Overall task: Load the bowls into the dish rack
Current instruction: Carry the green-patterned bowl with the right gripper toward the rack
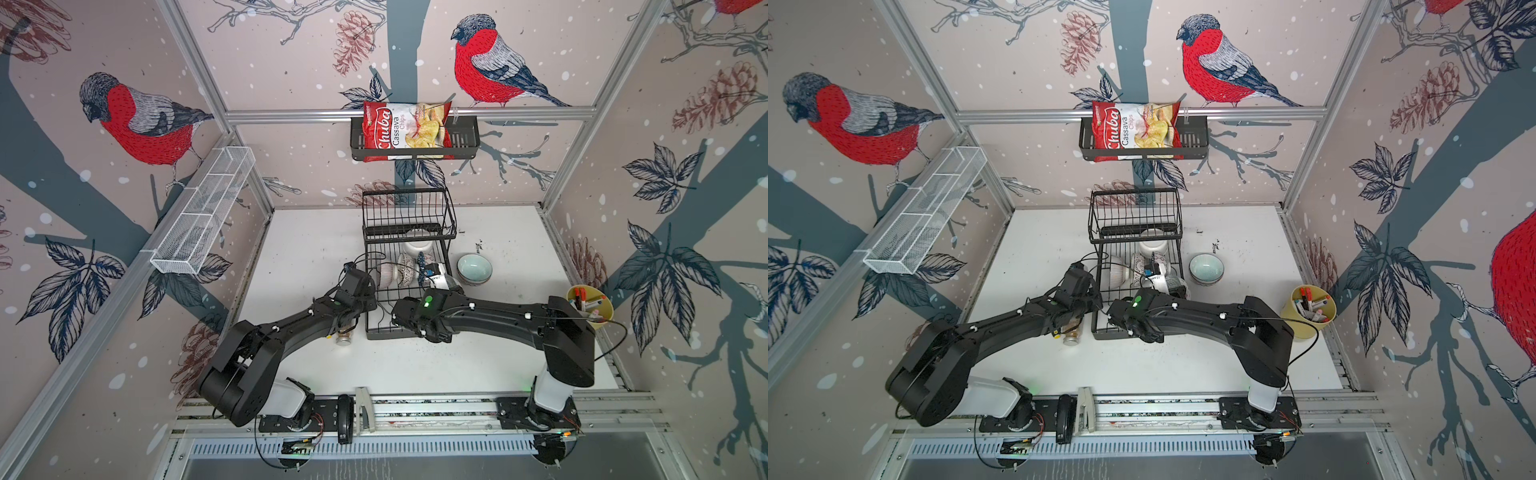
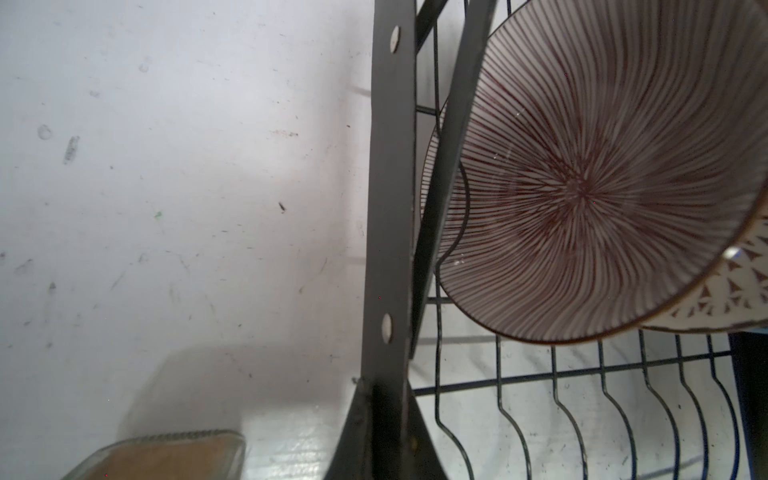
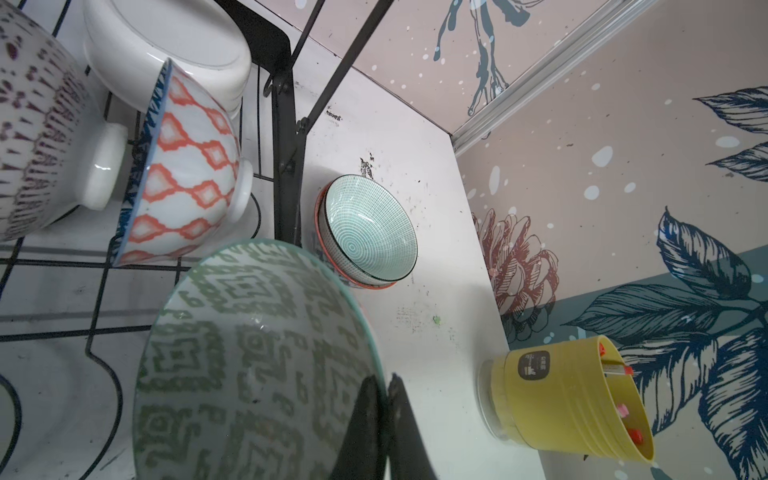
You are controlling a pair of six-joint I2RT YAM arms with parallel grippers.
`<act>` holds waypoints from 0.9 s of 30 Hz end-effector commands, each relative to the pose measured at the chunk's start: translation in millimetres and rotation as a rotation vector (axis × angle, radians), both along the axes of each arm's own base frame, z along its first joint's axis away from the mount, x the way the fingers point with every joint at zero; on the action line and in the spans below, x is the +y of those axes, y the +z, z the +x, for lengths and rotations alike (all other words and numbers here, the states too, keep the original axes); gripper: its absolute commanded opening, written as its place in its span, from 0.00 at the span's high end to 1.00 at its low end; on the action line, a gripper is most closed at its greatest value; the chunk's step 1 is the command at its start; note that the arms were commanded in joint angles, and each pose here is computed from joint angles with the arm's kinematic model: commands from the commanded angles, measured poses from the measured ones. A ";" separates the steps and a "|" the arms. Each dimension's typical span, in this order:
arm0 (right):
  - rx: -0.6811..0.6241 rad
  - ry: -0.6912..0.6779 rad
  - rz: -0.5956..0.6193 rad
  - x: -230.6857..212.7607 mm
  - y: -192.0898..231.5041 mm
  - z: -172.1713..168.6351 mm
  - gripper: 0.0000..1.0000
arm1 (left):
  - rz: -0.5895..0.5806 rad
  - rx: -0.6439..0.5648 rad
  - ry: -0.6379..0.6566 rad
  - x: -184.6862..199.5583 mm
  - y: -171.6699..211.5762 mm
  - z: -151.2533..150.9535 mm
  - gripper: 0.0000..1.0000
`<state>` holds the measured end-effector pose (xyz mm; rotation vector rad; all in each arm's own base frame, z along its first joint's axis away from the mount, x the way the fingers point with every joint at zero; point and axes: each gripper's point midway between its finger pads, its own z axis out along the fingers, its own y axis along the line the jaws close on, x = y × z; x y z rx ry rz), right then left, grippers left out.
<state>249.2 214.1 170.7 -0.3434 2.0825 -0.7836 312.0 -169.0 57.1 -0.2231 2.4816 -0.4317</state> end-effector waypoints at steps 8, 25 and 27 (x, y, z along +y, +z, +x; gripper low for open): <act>0.009 0.080 -0.053 10.3 -6.2 8.0 1.00 | -0.136 0.017 -0.020 -20.9 6.7 -0.2 1.00; 0.011 0.115 -0.189 15.6 -16.6 26.4 1.00 | -0.141 -0.005 -0.018 -19.2 10.0 -0.6 1.00; 0.013 0.123 -0.196 17.1 -16.4 28.3 1.00 | -0.141 -0.006 -0.018 -19.2 10.1 -0.8 1.00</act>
